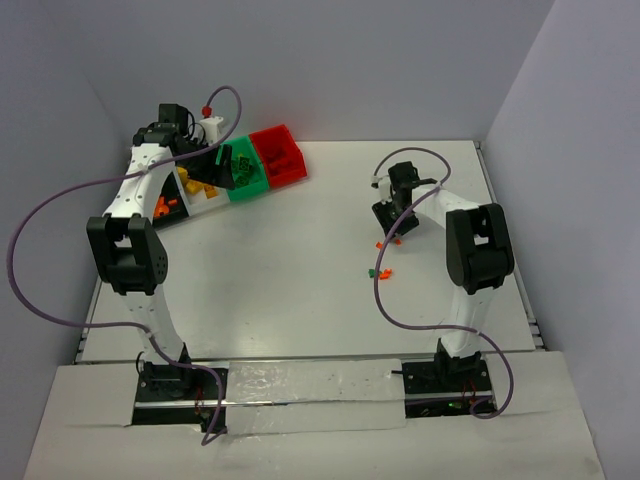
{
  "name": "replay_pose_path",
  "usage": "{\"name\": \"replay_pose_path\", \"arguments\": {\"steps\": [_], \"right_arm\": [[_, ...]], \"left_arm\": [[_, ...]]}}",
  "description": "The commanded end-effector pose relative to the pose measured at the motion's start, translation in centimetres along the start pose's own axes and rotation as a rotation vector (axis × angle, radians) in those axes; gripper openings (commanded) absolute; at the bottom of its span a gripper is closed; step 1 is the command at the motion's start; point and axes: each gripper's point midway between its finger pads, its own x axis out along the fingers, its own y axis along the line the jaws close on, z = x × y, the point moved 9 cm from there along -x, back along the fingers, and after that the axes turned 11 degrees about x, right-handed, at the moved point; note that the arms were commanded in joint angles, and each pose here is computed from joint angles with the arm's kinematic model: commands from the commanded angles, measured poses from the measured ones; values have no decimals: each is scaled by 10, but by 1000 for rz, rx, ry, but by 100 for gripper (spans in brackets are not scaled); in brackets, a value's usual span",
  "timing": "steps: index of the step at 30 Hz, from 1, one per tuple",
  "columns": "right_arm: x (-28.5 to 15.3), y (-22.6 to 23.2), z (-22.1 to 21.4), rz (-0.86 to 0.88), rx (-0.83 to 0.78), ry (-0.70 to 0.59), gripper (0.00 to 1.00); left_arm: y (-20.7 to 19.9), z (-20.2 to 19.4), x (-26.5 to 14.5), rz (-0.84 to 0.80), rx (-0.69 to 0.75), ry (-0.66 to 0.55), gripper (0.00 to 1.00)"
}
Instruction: Sort the legos into containers by color
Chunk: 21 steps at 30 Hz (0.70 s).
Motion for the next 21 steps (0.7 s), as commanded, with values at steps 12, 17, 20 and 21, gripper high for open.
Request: {"name": "replay_pose_path", "arguments": {"steps": [12,17,20,21], "right_arm": [[-4,6,-23,31,-17,63,44],[-3,2,-28,13,5,74,43],[-4,-1,-29,5,28,76,43],[-4,-1,-29,2,31,77,42]], "left_arm": [[1,8,0,-10,-9,-19,71],[0,8,-1,-11,-9,-21,71],[-1,8,0,-16,-10,-17,71],[-1,8,0,-17,-10,-16,71]]}}
